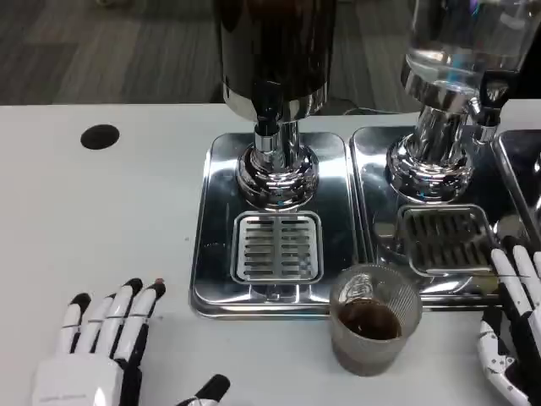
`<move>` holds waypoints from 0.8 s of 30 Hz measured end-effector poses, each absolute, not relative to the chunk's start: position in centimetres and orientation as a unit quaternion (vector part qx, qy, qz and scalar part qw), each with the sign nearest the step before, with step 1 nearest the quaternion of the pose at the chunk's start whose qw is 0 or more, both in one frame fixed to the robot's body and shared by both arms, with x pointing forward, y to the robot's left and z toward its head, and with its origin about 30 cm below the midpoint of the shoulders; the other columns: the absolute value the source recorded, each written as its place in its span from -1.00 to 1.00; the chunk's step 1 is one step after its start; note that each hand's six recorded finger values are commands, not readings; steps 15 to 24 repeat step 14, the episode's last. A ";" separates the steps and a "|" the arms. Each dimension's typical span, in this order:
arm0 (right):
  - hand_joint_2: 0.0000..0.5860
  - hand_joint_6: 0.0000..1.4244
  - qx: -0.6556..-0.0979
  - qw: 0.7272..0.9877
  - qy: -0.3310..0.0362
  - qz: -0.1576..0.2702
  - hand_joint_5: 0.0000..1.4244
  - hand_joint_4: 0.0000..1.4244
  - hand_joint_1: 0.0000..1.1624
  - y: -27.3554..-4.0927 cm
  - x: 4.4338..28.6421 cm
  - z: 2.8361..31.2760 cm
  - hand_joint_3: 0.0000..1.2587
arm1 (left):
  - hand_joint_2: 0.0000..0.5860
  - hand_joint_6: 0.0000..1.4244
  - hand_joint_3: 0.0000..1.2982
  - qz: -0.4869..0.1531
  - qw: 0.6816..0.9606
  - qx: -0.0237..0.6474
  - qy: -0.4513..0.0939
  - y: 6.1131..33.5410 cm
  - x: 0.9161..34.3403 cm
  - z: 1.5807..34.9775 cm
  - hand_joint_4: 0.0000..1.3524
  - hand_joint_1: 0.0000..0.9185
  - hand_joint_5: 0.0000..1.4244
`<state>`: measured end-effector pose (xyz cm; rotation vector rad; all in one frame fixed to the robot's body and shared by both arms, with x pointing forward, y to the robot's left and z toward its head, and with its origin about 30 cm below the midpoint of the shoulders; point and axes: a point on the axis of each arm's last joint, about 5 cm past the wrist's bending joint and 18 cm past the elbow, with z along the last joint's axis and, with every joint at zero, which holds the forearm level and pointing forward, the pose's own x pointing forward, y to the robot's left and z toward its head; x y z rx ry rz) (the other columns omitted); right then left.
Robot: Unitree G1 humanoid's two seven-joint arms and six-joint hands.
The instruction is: Grasp the cup under the faucet to collect the drink, then remove the cup.
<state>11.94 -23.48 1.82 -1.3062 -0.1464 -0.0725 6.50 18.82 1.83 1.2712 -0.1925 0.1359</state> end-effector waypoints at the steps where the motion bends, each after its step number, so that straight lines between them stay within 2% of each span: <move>1: 1.00 -1.00 -0.607 0.791 -0.068 -0.033 -1.00 -1.00 -1.00 -23.5 11.9 1.8 -0.89 | -0.58 -0.89 -0.69 0.062 0.799 0.591 -0.089 18.7 6.5 1.8 -1.00 -1.00 -0.75; 24: 1.00 -1.00 -0.606 0.791 -0.077 -0.032 -1.00 -1.00 -1.00 -23.4 12.1 2.1 -0.88 | -0.56 -0.89 -0.65 0.067 0.803 0.586 -0.090 18.4 6.3 1.7 -1.00 -1.00 -0.74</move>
